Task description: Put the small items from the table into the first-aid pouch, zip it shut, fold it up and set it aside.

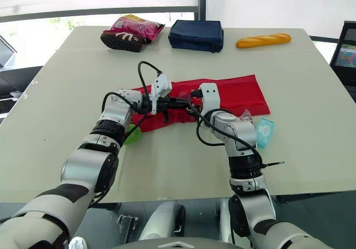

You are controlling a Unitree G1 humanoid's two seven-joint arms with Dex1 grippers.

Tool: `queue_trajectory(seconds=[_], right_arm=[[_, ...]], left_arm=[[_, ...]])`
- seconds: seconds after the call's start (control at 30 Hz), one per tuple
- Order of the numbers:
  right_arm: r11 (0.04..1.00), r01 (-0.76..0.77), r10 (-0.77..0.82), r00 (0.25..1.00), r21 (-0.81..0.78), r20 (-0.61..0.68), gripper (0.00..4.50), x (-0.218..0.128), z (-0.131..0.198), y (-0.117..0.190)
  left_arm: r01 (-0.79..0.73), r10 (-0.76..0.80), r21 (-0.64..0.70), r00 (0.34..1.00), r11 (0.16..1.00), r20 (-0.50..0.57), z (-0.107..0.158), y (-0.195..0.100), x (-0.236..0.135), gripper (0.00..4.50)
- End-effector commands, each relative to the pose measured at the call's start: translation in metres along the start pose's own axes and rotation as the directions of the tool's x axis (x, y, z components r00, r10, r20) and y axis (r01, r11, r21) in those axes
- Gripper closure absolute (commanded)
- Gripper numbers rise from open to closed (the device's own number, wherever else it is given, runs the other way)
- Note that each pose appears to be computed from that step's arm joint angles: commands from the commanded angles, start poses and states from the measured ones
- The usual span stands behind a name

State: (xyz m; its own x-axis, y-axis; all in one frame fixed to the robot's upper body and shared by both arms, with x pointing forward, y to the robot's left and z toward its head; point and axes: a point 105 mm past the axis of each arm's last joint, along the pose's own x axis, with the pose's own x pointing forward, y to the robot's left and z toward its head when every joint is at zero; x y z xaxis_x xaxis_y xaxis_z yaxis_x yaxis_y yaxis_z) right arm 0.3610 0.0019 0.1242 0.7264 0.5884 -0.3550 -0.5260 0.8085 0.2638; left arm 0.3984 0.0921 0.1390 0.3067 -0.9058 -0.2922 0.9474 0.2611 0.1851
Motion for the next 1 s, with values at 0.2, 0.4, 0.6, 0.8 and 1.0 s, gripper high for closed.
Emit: queue_trajectory(seconds=[0.2, 0.4, 0.6, 0.8, 1.0], right_arm=[[0.968, -0.125, 0.143, 0.987, -0.219, 0.067, 2.35, -0.031, 0.019, 0.018], [0.923, -0.116, 0.144, 0.988, -0.368, 0.052, 2.35, -0.051, 0.020, 0.003], [0.847, -0.172, 0.218, 0.975, -0.504, 0.033, 3.60, -0.061, 0.018, 0.007], [0.808, -0.201, 0.225, 0.974, -0.553, -0.025, 4.47, -0.046, -0.001, 0.012], [0.804, -0.127, 0.176, 0.984, -0.581, 0.029, 4.47, -0.022, 0.005, 0.006]], left_arm=[[0.009, -0.009, 0.026, 1.000, 1.000, 0.015, 0.007, 0.000, 0.001, 4.50], [0.009, -0.009, 0.030, 1.000, 1.000, 0.013, 0.008, 0.000, 0.001, 4.50], [0.005, -0.006, 0.034, 1.000, 0.999, 0.010, 0.008, 0.001, -0.001, 4.50], [0.009, -0.010, 0.036, 1.000, 0.999, 0.013, 0.009, 0.001, 0.000, 4.50], [0.013, -0.014, 0.036, 1.000, 0.999, 0.013, 0.008, 0.000, 0.000, 4.50]])
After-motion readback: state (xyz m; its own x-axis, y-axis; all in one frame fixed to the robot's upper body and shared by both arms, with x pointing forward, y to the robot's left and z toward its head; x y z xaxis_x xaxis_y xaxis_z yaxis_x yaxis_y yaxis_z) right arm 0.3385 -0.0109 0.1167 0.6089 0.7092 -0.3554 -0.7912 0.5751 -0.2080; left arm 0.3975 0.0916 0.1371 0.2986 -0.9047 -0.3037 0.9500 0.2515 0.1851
